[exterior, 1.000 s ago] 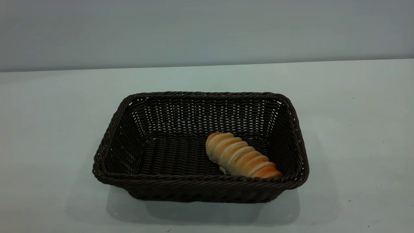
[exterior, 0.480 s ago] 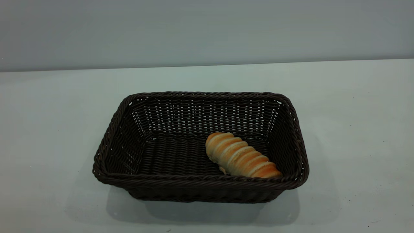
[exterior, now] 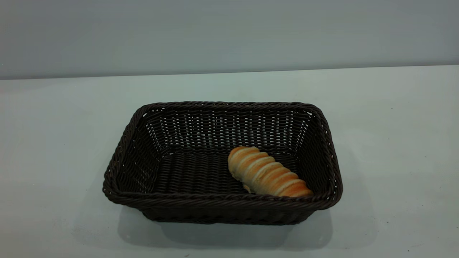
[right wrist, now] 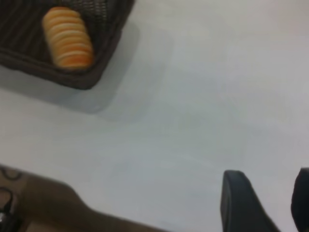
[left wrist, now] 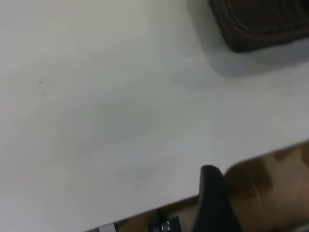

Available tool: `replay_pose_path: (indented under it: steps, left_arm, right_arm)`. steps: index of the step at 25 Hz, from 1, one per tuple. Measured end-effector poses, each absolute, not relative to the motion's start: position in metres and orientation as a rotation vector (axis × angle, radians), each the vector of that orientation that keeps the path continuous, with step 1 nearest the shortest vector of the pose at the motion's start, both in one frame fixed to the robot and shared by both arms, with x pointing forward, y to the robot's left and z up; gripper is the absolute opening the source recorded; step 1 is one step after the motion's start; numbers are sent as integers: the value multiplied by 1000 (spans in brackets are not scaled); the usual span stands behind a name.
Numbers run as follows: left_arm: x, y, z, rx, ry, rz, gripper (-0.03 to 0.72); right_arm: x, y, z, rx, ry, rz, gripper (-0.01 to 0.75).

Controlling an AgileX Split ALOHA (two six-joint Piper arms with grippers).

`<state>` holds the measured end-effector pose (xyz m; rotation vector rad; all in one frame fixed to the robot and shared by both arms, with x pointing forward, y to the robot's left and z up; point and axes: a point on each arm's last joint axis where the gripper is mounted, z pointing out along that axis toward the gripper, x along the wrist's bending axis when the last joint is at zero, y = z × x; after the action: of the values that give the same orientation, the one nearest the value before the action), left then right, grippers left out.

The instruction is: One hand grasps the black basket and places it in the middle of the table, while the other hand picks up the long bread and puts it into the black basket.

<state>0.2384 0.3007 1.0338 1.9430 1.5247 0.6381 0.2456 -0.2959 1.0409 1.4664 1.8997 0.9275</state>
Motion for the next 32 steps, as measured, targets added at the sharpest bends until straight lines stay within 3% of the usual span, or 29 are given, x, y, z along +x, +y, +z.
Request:
replay_pose_path:
  steps: [8, 32]
  left_arm:
    - [222, 301, 1033, 1731, 1646, 806, 557]
    - [222, 301, 1033, 1727, 1648, 808, 557]
  right_arm:
    - [246, -297, 1041, 1611, 1728, 841, 243]
    - [247, -297, 1040, 1633, 1707, 829, 243]
